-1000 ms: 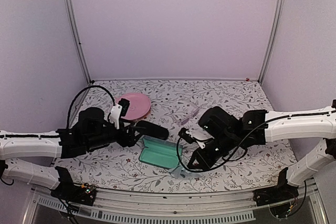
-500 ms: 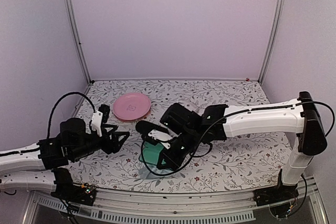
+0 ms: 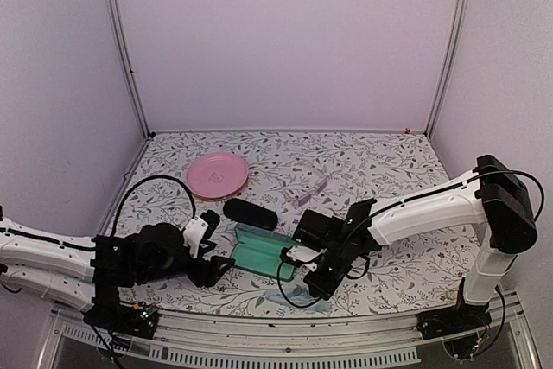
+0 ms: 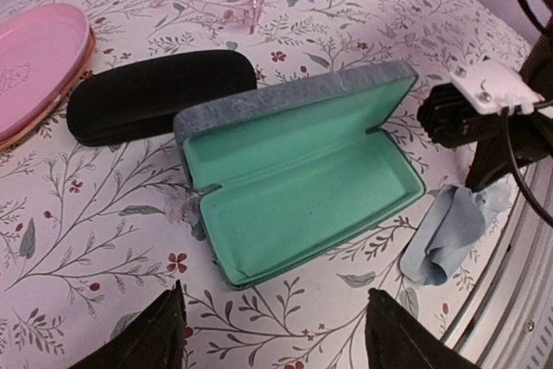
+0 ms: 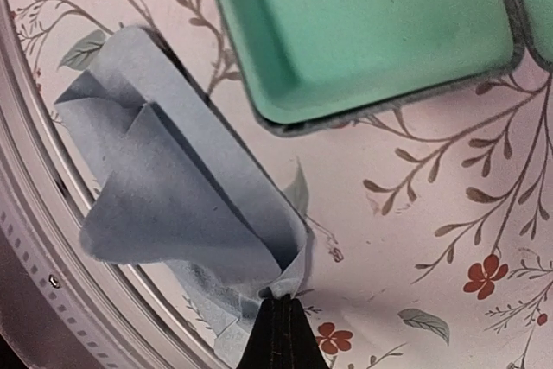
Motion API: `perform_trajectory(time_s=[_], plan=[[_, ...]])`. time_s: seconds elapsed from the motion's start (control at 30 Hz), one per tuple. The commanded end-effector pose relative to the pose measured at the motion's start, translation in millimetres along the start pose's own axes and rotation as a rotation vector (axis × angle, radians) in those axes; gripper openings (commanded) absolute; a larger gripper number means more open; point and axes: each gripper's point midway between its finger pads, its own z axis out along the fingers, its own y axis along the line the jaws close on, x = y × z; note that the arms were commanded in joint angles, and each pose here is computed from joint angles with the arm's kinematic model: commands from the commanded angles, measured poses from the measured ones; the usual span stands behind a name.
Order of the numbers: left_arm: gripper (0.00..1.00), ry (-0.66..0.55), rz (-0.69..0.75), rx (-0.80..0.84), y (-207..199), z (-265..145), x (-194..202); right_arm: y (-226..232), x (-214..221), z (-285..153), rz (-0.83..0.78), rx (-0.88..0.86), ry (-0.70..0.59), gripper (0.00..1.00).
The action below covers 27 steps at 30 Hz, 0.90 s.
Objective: Organize the sunglasses
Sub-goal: Place the glasses cleaning cloth at the corner of the board.
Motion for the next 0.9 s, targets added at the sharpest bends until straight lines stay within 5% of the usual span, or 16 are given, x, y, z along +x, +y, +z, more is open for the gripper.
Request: perform_trajectory(time_s=[0.0, 0.3, 0.6, 0.87], plan=[[0.72, -0.007, 0.076, 0.108, -39, 11, 0, -11, -1, -11, 0.007, 0.021, -0.050, 0.00], [0.69, -0.012, 0.192, 0.320, -106, 28, 9, -3, -1, -25, 0.012, -0.066, -0.117, 0.12], [0.69, -0.024, 0.257, 0.397, -136, 42, 2, 0, -1, -46, 0.024, -0.102, -0.187, 0.31], [0.70, 0.012, 0.303, 0.441, -155, 57, 8, -5, 3, -67, 0.093, -0.145, -0.262, 0.38]])
